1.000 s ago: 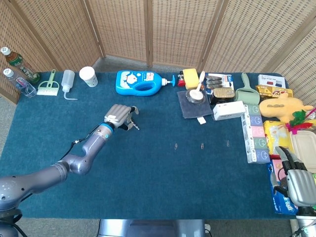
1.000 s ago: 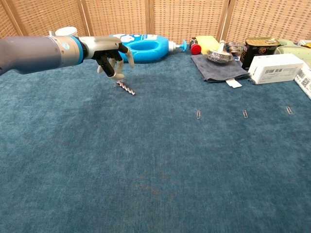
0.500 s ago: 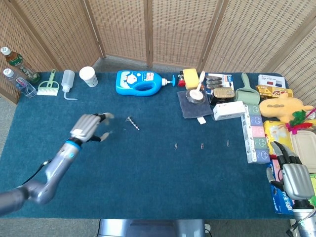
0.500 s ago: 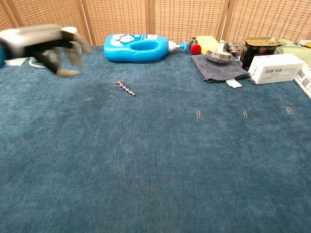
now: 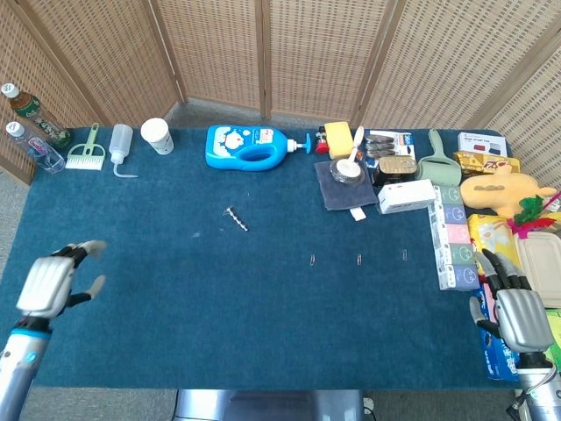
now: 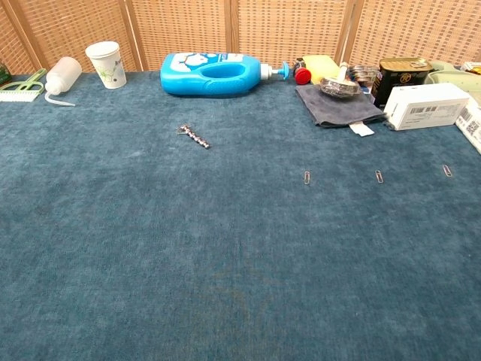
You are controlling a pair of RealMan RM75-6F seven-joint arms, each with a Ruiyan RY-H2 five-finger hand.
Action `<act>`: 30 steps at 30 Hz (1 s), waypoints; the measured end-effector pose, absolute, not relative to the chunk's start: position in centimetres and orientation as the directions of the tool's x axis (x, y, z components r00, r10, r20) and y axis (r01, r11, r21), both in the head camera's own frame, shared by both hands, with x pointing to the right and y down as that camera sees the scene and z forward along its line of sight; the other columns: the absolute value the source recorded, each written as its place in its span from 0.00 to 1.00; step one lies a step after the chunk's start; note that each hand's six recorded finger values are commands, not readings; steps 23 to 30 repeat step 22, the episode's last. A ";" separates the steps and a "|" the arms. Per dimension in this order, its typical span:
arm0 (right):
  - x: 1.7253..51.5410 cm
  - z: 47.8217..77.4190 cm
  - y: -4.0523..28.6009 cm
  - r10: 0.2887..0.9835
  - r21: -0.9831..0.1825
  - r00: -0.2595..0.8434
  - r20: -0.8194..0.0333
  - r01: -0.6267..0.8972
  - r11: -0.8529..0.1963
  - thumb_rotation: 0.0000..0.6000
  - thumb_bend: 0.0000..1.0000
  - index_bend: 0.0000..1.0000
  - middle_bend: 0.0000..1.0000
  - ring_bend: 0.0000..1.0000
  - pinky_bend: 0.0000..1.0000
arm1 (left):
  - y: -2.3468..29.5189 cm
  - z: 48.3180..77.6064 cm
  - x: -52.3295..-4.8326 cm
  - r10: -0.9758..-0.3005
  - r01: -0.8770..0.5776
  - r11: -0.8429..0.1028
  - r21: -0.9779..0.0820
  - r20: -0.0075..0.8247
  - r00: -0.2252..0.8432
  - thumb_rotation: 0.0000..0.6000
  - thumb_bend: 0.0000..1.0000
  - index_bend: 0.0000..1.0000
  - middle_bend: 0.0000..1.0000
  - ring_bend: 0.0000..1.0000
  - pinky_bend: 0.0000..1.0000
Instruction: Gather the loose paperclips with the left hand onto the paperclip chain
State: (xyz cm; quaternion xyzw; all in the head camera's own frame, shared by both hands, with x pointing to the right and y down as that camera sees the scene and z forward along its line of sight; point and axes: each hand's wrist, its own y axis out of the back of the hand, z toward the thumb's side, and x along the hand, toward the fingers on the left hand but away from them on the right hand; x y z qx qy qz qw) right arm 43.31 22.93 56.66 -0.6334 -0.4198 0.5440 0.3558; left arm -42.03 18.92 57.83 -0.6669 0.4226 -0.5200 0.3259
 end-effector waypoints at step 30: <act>43.9 56.4 24.0 0.925 -0.914 0.055 -0.376 0.140 -0.380 1.00 0.51 0.00 0.06 0.00 0.12 | 25.4 53.4 -46.1 -0.948 -0.216 -0.289 -0.933 0.310 -0.074 1.00 0.30 0.29 0.40 0.34 0.47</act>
